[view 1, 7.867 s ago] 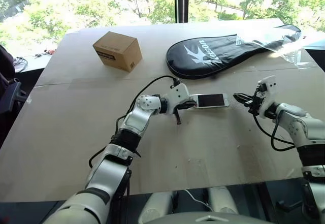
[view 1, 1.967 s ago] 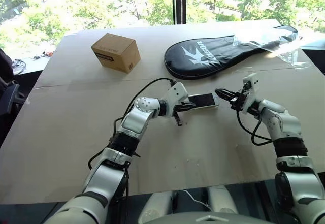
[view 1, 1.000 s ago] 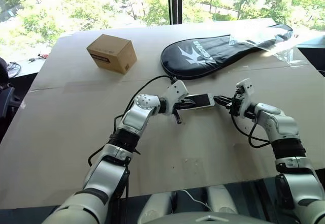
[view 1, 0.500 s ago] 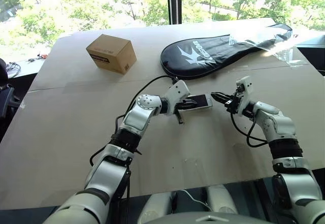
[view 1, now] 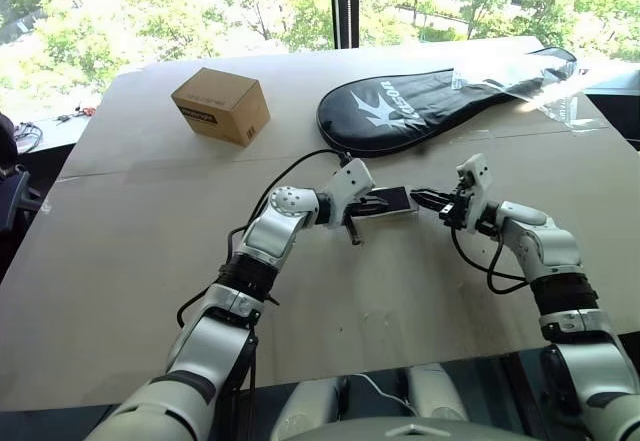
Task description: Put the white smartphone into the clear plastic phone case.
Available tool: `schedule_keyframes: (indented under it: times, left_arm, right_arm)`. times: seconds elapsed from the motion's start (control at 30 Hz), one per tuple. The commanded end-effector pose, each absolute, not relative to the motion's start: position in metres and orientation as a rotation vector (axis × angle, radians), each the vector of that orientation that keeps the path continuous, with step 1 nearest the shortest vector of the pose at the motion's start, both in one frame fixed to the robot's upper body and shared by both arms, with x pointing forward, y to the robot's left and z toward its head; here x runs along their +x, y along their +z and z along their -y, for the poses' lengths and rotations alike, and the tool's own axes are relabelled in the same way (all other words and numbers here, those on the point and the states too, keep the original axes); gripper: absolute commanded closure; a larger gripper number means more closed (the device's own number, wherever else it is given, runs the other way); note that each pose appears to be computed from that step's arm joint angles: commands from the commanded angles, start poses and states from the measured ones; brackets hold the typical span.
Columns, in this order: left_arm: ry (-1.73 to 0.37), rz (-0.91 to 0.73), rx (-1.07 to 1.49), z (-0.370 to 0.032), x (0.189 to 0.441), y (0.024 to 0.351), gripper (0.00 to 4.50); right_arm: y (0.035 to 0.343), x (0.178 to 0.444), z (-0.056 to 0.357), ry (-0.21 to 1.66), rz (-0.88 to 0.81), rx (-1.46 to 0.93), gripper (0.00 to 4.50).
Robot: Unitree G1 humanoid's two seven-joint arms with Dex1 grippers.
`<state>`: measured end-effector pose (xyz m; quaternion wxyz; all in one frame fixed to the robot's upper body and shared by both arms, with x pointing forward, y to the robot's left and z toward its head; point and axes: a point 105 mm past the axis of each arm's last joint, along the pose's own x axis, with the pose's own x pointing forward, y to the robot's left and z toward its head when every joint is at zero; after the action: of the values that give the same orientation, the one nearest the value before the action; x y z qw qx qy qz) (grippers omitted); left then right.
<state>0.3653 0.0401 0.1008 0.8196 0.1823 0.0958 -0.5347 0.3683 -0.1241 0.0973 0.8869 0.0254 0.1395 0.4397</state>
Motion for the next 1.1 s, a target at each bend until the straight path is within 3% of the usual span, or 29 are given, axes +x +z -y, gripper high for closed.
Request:
schedule_keyframes:
  times: [0.03,0.37,0.67,0.77,0.9,0.93,0.97,1.03,1.1]
  left_arm:
    - [-1.139,-0.217,0.401,-0.042,0.363,0.097,4.50]
    - [-1.127,-0.238,0.376,-0.044,0.362,0.093,4.50]
    - [-1.094,-0.248,0.407,-0.053,0.363,0.088,4.50]
    - [-1.079,-0.246,0.407,-0.057,0.365,0.090,4.50]
    - [-1.079,-0.126,0.357,-0.058,0.365,0.111,4.50]
    - [-1.096,-0.078,0.329,-0.057,0.362,0.119,4.50]
    - [-1.099,-0.048,0.298,-0.058,0.360,0.125,4.50]
    - [-1.116,-0.005,0.260,-0.065,0.354,0.134,3.97]
    - [-1.113,0.016,0.257,-0.078,0.350,0.140,3.22]
  right_arm:
    - [0.053,0.354,0.129,0.912,-0.511,-0.013,4.44]
    - [0.008,0.342,0.120,0.912,-0.643,-0.177,4.44]
    - [-0.025,0.333,0.115,0.904,-0.713,-0.145,4.44]
    - [-0.014,0.338,0.112,0.922,-0.657,-0.138,4.44]
    - [0.046,0.350,0.101,1.030,-0.348,-0.105,4.44]
    - [0.061,0.349,0.101,1.051,-0.281,-0.079,4.05]
    - [0.072,0.349,0.102,1.060,-0.238,-0.053,4.05]
    - [0.098,0.347,0.108,1.075,-0.154,-0.002,3.38]
    - [0.119,0.344,0.117,1.077,-0.090,-0.005,2.38]
